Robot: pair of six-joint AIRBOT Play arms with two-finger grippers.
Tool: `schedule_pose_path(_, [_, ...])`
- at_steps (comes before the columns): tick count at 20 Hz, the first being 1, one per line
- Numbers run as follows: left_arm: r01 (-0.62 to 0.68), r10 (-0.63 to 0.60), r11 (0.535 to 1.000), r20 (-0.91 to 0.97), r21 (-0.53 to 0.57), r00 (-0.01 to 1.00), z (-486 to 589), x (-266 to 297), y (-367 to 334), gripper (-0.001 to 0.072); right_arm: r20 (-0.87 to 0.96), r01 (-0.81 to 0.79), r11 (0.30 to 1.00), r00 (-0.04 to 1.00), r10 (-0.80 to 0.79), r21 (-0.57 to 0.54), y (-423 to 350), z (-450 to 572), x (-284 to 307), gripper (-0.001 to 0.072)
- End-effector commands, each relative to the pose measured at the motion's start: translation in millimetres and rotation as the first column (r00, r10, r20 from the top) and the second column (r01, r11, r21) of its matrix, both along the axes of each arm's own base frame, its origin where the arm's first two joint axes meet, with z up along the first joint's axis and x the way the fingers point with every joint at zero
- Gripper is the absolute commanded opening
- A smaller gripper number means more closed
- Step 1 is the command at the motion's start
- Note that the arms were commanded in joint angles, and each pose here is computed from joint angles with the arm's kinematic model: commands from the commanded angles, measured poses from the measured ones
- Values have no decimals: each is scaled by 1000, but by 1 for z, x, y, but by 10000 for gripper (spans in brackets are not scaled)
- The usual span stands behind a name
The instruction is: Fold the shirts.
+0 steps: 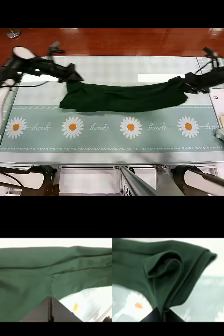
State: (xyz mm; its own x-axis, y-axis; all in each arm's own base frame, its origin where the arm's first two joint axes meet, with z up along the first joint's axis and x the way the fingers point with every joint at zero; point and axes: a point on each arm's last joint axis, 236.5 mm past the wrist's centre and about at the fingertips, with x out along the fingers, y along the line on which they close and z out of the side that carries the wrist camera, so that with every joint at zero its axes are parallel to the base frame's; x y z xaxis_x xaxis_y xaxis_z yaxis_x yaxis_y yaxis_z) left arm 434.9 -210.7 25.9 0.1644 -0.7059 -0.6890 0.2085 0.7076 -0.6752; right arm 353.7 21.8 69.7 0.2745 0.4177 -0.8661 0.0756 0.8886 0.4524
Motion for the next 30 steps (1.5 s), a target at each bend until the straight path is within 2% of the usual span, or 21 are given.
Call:
schedule_pose_path(1, [127,-130,991,102,40,986,-14,-26,-107,22,130,80,997,988,-78,-17,13,49,-51,19])
schedule_pose_path(5, [222,-224,975,89,25,971,-48,-91,-230,22,252,82,996,964,-87,28,31,92,-72,19])
schedule_pose_path(9, [338,-337,941,85,-1,938,-67,-147,-318,22,277,62,996,958,-77,61,42,103,-78,19])
schedule_pose_path(12, [425,-423,905,60,-17,904,-64,-176,-347,23,275,49,996,959,-66,69,45,104,-80,19])
schedule_pose_path(14, [443,-441,897,68,-16,895,-47,-162,-339,23,272,47,997,960,-63,63,44,103,-80,19])
schedule_pose_path(16, [407,-406,913,96,12,909,-22,-113,-302,23,281,46,997,958,-63,66,44,104,-78,20])
schedule_pose_path(18, [304,-309,950,94,65,946,-1,-55,-238,23,308,16,997,951,-40,79,57,106,-67,20])
schedule_pose_path(20, [179,-185,981,83,73,979,37,-2,-145,25,338,-64,994,941,30,90,85,112,-45,20])
schedule_pose_path(22, [-4,-7,996,127,84,992,89,38,-30,24,348,-145,983,932,98,110,124,116,-17,19])
schedule_pose_path(24, [-167,138,978,214,121,967,140,44,66,24,356,-238,963,917,180,125,178,109,13,20])
schedule_pose_path(26, [-322,240,928,356,190,903,188,24,144,24,334,-323,934,906,260,150,240,86,36,20])
schedule_pose_path(28, [-448,317,864,444,229,838,210,-15,188,25,295,-384,908,899,325,170,297,52,53,20])
schedule_pose_path(30, [-503,363,840,480,203,799,203,-59,192,25,251,-416,890,896,366,189,343,14,63,20])
